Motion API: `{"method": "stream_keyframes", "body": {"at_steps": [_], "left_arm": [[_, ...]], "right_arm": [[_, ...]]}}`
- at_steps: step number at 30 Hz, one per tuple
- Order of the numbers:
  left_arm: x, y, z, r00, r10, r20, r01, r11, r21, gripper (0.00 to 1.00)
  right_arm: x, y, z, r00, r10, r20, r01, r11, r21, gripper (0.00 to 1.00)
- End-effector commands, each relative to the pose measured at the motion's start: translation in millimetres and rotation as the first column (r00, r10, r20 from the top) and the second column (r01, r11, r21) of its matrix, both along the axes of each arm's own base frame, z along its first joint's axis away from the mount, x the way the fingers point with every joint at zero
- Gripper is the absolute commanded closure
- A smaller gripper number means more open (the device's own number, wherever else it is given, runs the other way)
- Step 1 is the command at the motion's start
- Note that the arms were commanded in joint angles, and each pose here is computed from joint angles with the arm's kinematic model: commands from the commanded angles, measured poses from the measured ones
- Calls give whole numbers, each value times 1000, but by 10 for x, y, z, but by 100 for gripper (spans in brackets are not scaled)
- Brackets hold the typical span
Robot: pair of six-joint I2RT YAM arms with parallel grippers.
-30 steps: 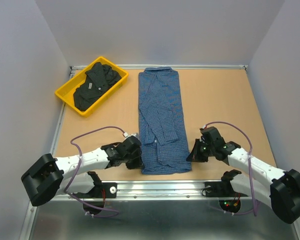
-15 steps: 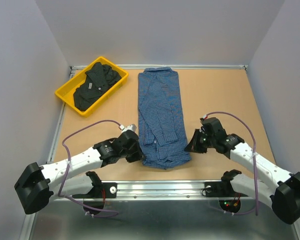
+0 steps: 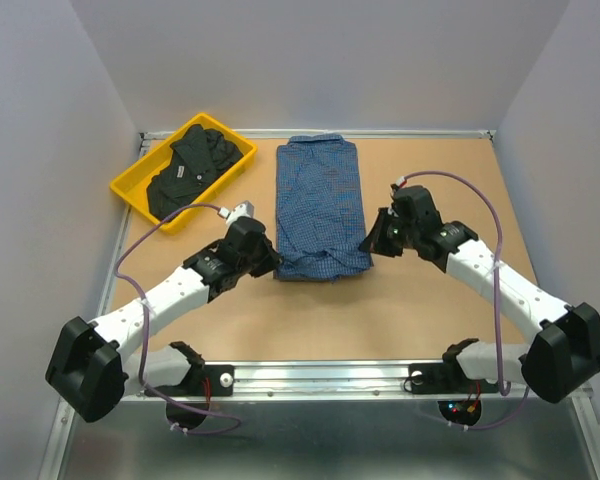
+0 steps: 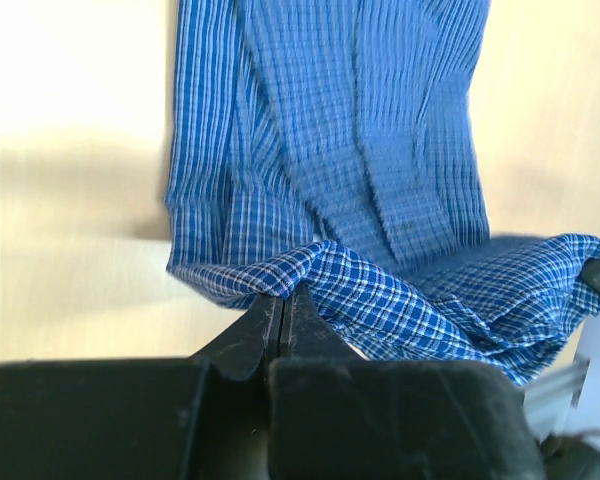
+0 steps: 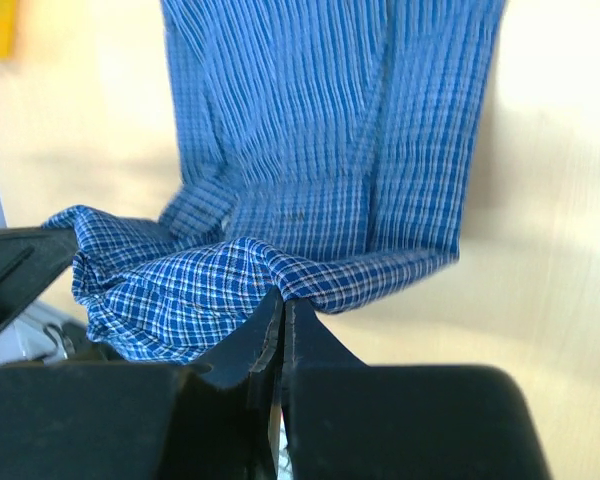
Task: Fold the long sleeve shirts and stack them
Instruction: Fold the shirt
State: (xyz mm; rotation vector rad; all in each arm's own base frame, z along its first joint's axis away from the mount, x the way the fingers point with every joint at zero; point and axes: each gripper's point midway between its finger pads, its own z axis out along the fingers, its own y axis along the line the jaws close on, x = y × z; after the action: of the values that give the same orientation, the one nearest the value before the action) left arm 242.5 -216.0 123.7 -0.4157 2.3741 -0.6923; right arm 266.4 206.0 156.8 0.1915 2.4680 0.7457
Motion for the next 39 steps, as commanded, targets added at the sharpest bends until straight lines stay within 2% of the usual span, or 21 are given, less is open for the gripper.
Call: {"method": "stream_keyframes", "body": {"at_steps": [1, 6, 12, 13, 16, 19, 21, 22, 32, 36, 38, 39], "left_arm": [[461, -87, 545, 983, 9, 184, -7, 1000, -11, 100], [837, -80, 800, 968, 21, 251, -26, 1000, 16, 100], [1403, -1, 837, 960, 44, 276, -63, 996, 58, 100], [1482, -7, 716, 966, 43, 254, -64, 995, 77, 100], [1723, 11, 716, 965, 46, 259, -71, 993, 90, 100], [1969, -23, 466, 974, 40, 221, -68, 990, 120, 100], [2104, -37, 444, 973, 43, 225, -73, 990, 123, 100], [2154, -40, 298, 979, 45, 201, -74, 988, 137, 100], [2435, -56, -98, 985, 74, 155, -98, 984, 149, 100], [2500, -53, -219, 987, 76, 143, -99, 982, 160, 93], [2507, -52, -278, 988, 74, 135, -96, 981, 169, 84], [2511, -42, -286, 988, 77, 134, -100, 981, 169, 80]], "right_arm": [[429, 4, 479, 988, -30, 152, 30, 1000, -1, 99], [762, 1, 660, 980, -47, 193, 49, 999, -4, 99], [1201, -113, 600, 979, -80, 189, 86, 996, -22, 99], [1303, -152, 508, 980, -91, 175, 98, 995, -32, 99], [1513, -158, 489, 977, -95, 188, 103, 994, -29, 99], [1737, -139, 346, 978, -101, 181, 109, 993, -38, 99], [1847, -128, 135, 983, -102, 150, 112, 992, -53, 99], [1913, -131, 94, 983, -106, 152, 115, 992, -53, 99], [2289, -28, -451, 993, -56, 103, 66, 993, -97, 96], [2332, -48, -638, 995, -53, 86, 63, 991, -117, 91], [2349, -71, -686, 995, -52, 85, 62, 990, -128, 88], [2367, -97, -691, 994, -53, 92, 66, 988, -140, 83]]}}
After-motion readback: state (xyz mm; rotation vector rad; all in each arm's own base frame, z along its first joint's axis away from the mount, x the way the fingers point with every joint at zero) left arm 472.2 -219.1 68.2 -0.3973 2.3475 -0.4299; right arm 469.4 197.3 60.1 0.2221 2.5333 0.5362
